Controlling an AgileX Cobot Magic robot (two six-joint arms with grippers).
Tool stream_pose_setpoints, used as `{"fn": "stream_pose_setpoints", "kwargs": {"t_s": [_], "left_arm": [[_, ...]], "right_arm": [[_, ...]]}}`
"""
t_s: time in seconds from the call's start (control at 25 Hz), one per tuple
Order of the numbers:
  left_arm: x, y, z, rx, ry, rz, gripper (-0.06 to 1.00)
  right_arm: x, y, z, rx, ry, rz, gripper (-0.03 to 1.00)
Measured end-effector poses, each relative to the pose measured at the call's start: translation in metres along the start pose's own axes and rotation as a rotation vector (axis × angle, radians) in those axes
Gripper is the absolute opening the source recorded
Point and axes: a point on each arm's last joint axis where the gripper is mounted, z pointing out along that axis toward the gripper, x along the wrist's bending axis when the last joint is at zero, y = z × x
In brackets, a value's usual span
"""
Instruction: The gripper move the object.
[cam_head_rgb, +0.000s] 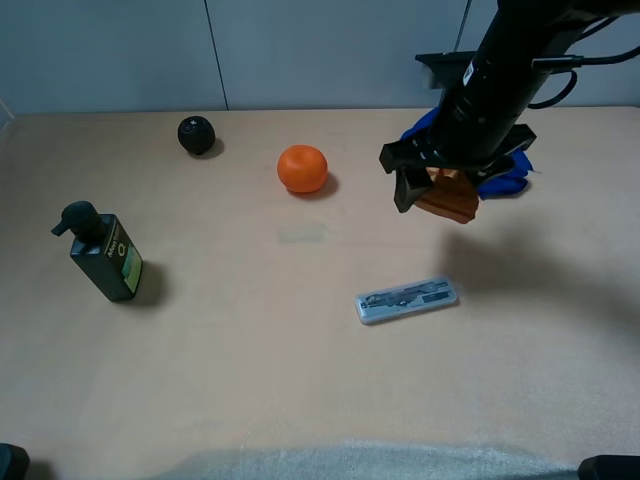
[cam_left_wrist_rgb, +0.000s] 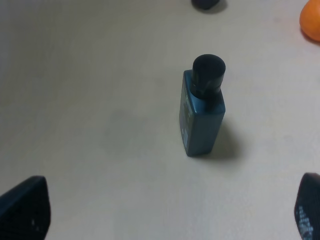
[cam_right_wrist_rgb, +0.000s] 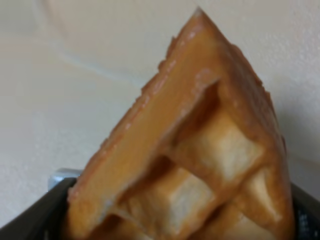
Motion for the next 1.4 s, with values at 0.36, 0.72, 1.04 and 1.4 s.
{"fn": "stream_pose_setpoints", "kwargs": {"t_s": [0.36,0.72,1.04,1.4], "left_arm": [[0.0,0.0,0.0,0.0,0.0,0.0,0.99],[0.0,0.0,0.0,0.0,0.0,0.0,0.99],[0.0,0.0,0.0,0.0,0.0,0.0,0.99],[0.0,0.0,0.0,0.0,0.0,0.0,0.99]], "right_arm": [[0.018,0.027,0.016,0.011,0.023,-0.034,0.54],[0.038,0.048,0.033,0.007,0.034,-0.074,0.54],[0.049,0.058,0.051,0.006,0.051,-0.08,0.54],[0.053,0.062,0.075,-0.018,0.062,-0.059,0.54]]}}
